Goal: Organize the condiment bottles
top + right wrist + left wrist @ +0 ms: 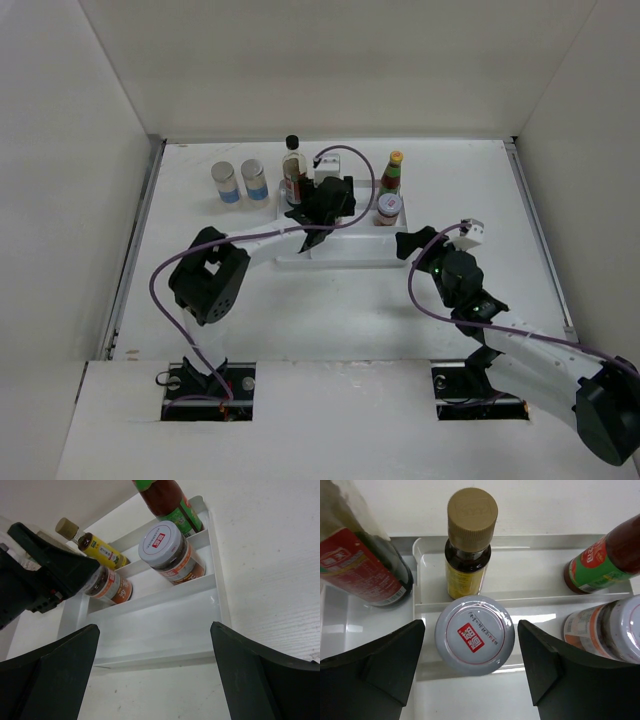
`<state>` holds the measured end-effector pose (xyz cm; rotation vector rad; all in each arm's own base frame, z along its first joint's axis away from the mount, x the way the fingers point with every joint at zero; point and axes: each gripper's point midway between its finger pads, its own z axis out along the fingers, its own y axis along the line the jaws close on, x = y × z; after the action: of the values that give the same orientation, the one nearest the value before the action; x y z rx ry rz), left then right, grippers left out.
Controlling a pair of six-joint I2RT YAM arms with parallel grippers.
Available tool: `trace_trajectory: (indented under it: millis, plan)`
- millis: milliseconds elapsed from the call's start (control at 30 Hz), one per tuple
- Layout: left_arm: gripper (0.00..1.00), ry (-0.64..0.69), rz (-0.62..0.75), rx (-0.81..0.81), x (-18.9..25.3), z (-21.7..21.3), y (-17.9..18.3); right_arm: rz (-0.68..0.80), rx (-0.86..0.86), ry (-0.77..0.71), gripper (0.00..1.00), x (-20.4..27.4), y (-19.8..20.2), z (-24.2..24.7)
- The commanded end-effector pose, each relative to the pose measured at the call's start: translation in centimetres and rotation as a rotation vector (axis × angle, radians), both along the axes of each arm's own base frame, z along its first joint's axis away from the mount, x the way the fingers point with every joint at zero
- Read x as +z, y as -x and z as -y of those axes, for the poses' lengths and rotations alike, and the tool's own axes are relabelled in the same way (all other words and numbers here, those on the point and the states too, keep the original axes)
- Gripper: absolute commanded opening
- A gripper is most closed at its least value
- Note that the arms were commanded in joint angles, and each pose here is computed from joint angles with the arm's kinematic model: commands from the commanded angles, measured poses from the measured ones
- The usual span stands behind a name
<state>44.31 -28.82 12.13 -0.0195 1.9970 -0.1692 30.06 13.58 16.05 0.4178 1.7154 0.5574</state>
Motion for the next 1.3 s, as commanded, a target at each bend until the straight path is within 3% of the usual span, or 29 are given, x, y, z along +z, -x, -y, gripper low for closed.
trace_trajectory:
  millis: [0, 167, 300, 467, 700, 967, 1267]
  plan:
    - [0.75, 0.096, 0.137, 0.016, 7.0, -0.8, 0.5, 0.064, -0.012, -0.053, 1.00, 2.0, -0.4, 0.1]
    - [0.75, 0.120, 0.198, 0.085, 9.1, -4.6, 2.7, 0.068, -0.011, -0.050, 1.00, 2.1, -0.3, 0.1]
    - [0.75, 0.110, 0.253, 0.272, 10.5, -11.1, 3.0, 0.061, -0.003, -0.054, 1.00, 2.0, -0.5, -0.2]
    - [0.79, 0.155, 0.284, 0.463, 12.0, -18.6, 0.6, 0.051, 0.000, -0.050, 1.00, 1.6, -0.5, -0.3]
    - [0.86, 0.144, 0.232, 0.625, 12.5, -25.5, -3.0, 0.036, 0.012, -0.030, 1.00, 1.2, -0.7, -0.8]
    - [0.87, 0.106, 0.097, 0.640, 8.8, -27.4, -7.0, 0.021, 0.036, -0.016, 1.00, 0.8, -0.9, -1.6]
    - [0.83, 0.104, 0.061, 0.674, 6.4, -28.4, -8.1, 0.020, 0.058, -0.010, 1.00, 0.9, -0.9, -2.1]
